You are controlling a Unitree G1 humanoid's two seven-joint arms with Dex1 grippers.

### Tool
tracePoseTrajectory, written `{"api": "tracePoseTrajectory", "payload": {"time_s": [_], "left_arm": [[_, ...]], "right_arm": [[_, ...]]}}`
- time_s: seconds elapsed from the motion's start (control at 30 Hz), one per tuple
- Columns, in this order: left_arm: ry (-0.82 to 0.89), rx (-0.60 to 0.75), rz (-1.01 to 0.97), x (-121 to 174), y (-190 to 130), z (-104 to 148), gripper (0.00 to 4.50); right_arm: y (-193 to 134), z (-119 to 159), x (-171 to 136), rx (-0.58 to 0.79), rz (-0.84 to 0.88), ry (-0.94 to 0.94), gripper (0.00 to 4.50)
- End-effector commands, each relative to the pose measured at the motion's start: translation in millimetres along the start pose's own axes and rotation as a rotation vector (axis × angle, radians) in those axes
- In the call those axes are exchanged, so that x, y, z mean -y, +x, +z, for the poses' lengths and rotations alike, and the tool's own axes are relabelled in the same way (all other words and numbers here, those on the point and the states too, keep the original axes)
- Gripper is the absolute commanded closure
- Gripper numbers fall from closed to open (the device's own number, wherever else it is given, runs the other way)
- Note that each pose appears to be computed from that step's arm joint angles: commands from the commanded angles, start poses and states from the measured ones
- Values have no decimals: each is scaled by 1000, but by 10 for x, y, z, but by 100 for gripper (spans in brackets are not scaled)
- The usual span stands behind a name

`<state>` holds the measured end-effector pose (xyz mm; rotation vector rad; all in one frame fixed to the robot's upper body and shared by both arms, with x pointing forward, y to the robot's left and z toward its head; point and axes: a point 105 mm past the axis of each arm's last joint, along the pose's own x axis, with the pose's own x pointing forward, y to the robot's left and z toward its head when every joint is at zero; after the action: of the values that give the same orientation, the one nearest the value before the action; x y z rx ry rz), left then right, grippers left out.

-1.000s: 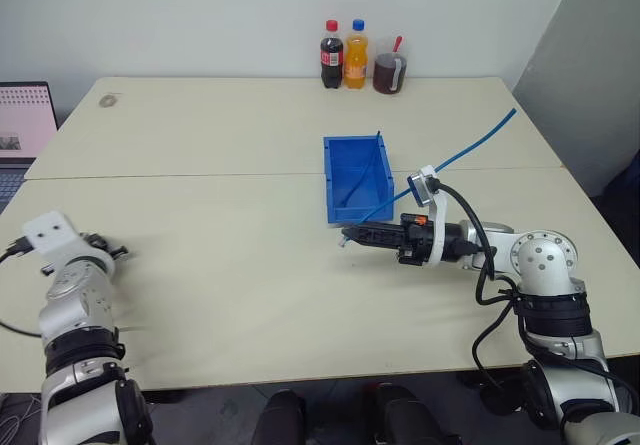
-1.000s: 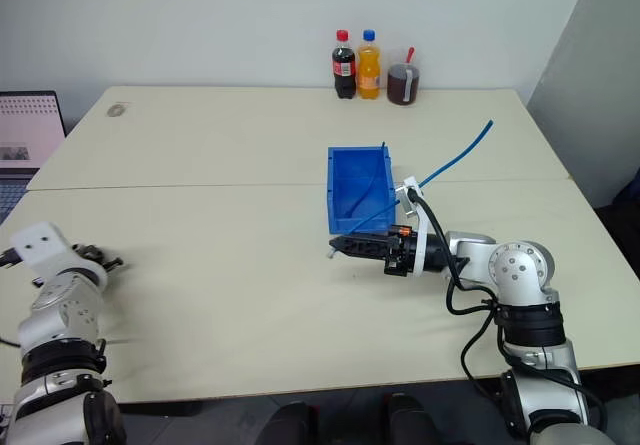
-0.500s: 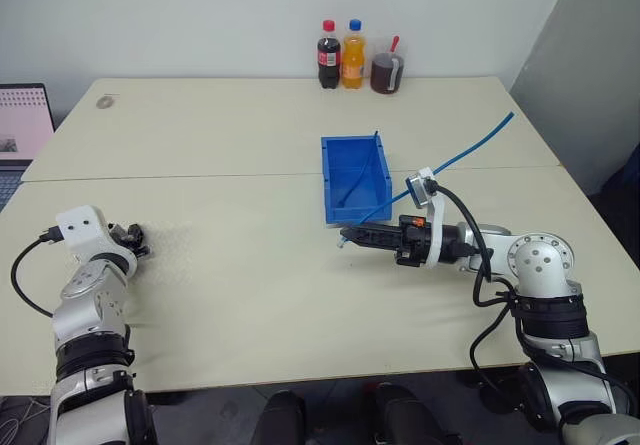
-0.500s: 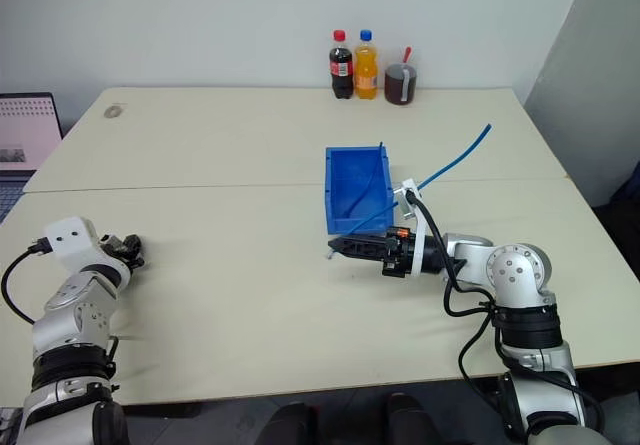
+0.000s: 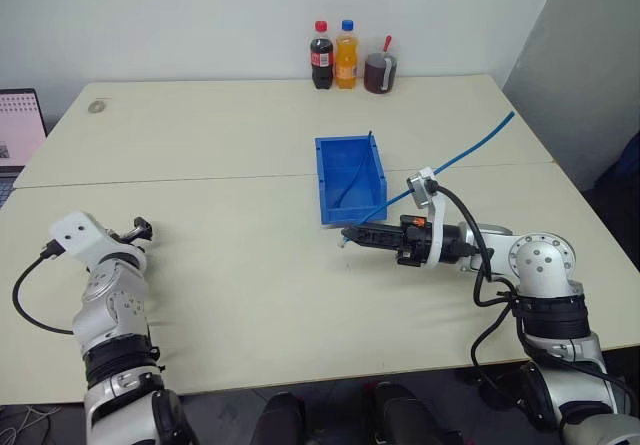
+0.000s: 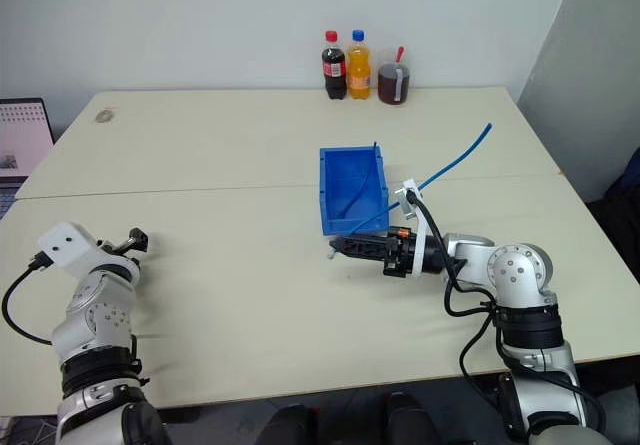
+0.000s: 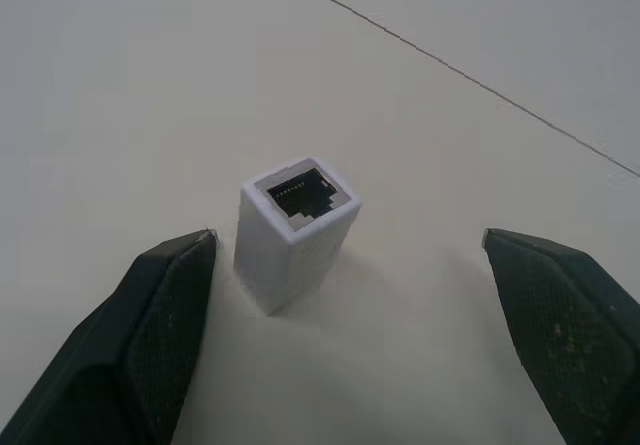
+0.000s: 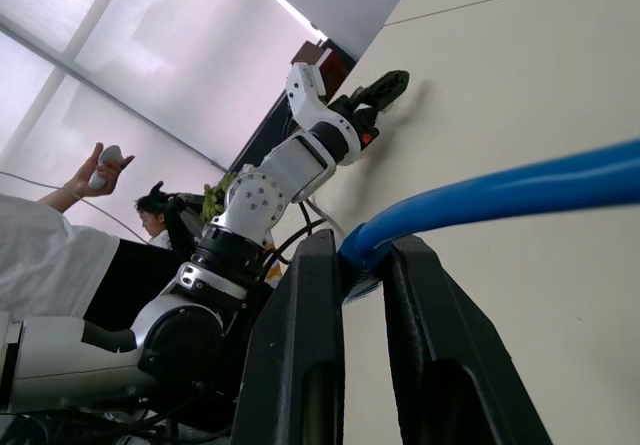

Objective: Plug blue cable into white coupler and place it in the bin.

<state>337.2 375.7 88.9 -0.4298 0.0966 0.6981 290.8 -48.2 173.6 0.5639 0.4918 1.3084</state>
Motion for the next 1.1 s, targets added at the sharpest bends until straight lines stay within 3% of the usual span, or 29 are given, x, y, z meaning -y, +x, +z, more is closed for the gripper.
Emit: {"api": "tracePoseTrajectory", "payload": {"time_s": [0.03, 0.6, 0.8, 0.9, 1.1], "left_arm": [[-47, -73, 136, -175, -32, -221, 4], [-96, -10, 403, -292, 50, -60, 4], [-88, -1, 409, -238, 67, -58, 4], [-85, 5, 400, -216, 81, -47, 44], [-79, 1, 380, -185, 102, -55, 175]], "right_arm": [[-35, 76, -94, 23, 24, -43, 423], [-59, 60, -88, 31, 9, -37, 423], [-56, 66, -81, 31, 3, -37, 423], [-53, 68, -81, 33, 3, -35, 423], [-50, 72, -72, 38, -2, -36, 423]]}}
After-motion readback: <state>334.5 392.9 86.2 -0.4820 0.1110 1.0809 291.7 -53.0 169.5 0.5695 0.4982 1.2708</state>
